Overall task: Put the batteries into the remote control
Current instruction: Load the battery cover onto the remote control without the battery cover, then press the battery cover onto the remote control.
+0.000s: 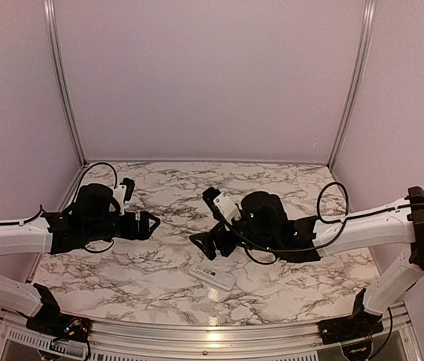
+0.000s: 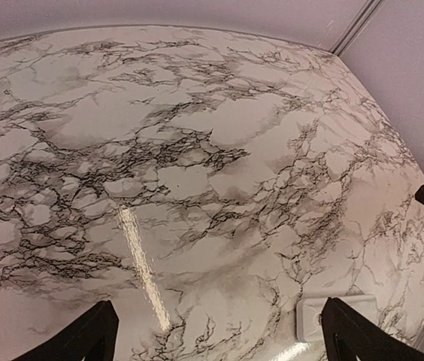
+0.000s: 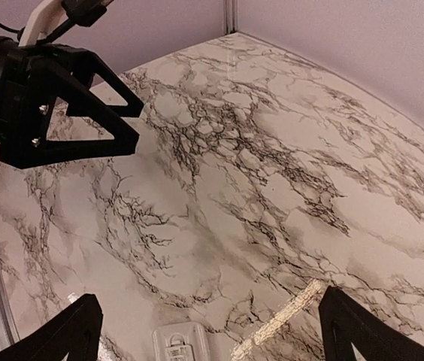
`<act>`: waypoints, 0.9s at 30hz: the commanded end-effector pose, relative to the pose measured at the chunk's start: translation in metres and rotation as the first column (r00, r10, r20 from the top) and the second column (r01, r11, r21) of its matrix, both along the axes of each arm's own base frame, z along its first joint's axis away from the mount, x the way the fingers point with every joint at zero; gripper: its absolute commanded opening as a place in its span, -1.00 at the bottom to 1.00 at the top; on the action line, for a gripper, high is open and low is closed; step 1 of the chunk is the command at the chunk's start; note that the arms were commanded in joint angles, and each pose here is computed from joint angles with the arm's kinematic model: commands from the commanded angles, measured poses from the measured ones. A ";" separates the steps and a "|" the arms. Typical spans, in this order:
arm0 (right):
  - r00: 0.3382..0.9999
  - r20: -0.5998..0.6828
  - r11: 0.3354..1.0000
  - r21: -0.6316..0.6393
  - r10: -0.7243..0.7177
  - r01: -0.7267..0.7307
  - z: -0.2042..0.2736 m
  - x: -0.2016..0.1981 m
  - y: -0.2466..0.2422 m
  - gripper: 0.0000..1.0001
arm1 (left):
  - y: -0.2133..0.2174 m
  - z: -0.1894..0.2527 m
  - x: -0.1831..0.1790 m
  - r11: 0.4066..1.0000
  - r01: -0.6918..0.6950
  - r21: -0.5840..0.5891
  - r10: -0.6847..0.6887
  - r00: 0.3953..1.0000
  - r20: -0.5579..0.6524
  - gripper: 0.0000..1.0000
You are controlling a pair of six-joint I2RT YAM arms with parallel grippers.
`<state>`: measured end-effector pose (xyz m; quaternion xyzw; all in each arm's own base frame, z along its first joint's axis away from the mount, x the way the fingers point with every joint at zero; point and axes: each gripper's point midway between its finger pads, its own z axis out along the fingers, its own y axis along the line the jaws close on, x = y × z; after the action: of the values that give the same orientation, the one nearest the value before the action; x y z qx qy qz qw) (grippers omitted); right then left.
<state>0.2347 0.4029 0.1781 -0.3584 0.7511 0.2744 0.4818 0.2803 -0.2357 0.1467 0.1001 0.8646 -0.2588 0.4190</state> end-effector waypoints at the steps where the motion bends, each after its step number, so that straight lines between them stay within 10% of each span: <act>1: 0.980 -0.197 0.985 -0.167 0.005 -0.039 -0.058 -0.004 -0.007 0.97 | -0.007 -0.017 0.002 0.996 0.051 0.077 -0.047 0.997 -0.062 0.98; 27: 0.929 -0.362 0.943 -0.329 -0.073 -0.054 -0.147 -0.006 -0.037 0.97 | -0.090 -0.053 -0.025 0.958 0.276 0.082 -0.266 0.957 -0.118 0.94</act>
<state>0.2264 0.3733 0.0350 -0.3832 0.8583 0.2084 0.2703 0.2511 -0.3104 0.0849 0.2104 0.8866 -0.2666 0.3141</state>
